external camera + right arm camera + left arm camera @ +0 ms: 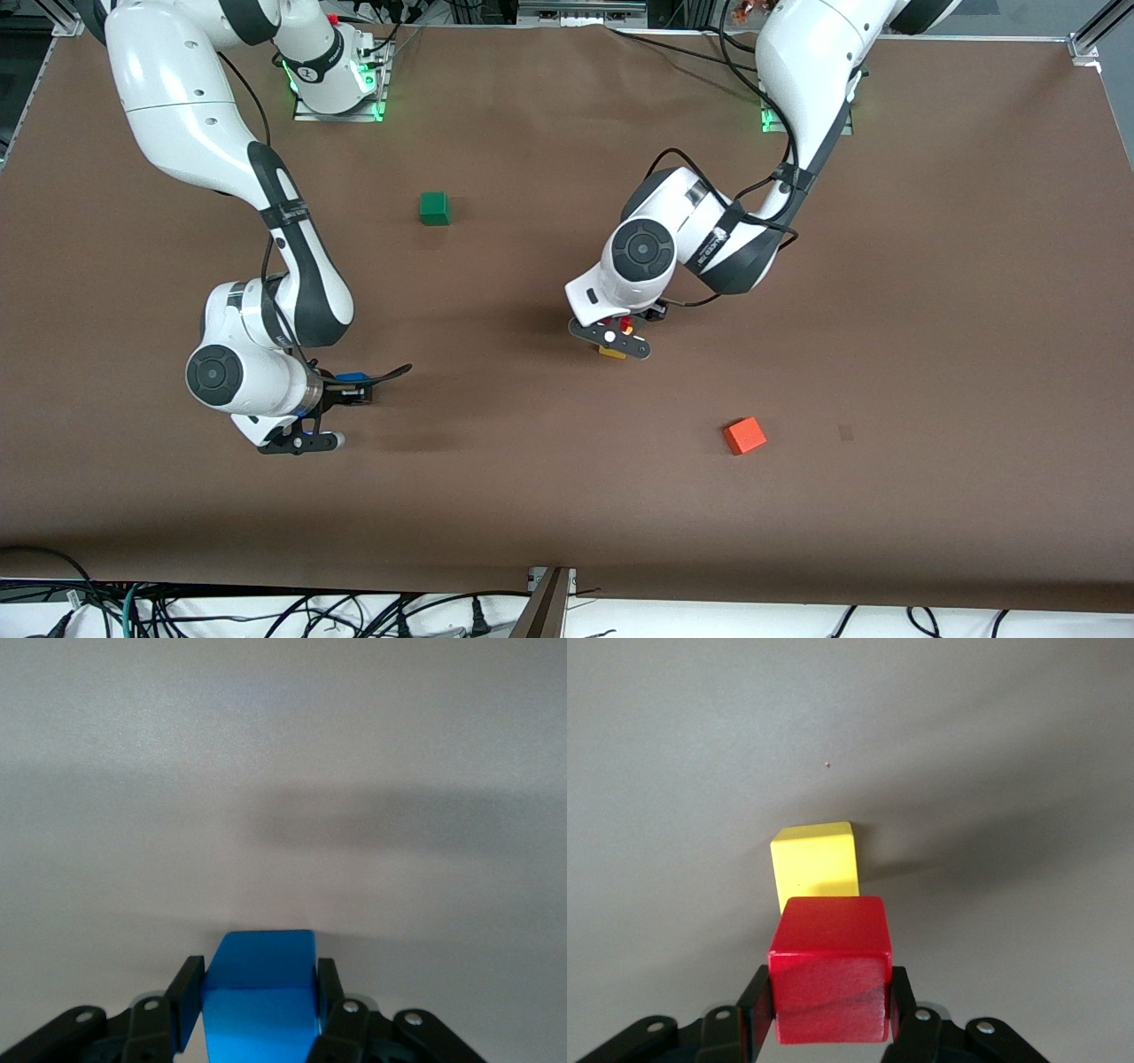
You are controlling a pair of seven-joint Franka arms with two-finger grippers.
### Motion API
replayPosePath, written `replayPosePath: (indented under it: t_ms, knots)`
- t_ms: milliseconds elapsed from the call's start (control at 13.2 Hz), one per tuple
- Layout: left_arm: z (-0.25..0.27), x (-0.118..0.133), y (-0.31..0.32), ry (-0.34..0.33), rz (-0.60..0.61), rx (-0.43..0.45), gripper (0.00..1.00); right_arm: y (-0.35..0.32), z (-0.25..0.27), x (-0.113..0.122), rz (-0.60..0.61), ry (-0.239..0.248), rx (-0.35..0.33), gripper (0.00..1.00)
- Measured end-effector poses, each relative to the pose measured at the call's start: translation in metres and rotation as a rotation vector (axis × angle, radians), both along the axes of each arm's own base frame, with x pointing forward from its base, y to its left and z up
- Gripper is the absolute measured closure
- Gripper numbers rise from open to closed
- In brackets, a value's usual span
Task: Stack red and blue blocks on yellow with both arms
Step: 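Place the red cube on the yellow cube while the right gripper lifts blue, then carry the blue cube with the right gripper toward the red cube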
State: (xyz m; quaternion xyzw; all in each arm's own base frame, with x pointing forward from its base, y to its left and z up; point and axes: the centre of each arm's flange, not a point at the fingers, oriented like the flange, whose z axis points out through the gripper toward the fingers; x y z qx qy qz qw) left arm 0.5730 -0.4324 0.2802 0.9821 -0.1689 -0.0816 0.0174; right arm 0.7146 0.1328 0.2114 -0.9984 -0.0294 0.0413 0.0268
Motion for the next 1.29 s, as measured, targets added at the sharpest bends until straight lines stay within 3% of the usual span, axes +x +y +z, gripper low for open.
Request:
replayPosePath:
  t_ms: [681, 1286]
  knots:
    - [-0.022, 0.009, -0.001, -0.013, -0.004, 0.011, 0.44, 0.001, 0.031, 0.005, 0.006, -0.039, 0.008, 0.44]
    - [-0.017, 0.021, 0.003, -0.041, 0.010, 0.005, 0.44, 0.036, 0.080, -0.008, 0.006, -0.005, 0.023, 0.44]
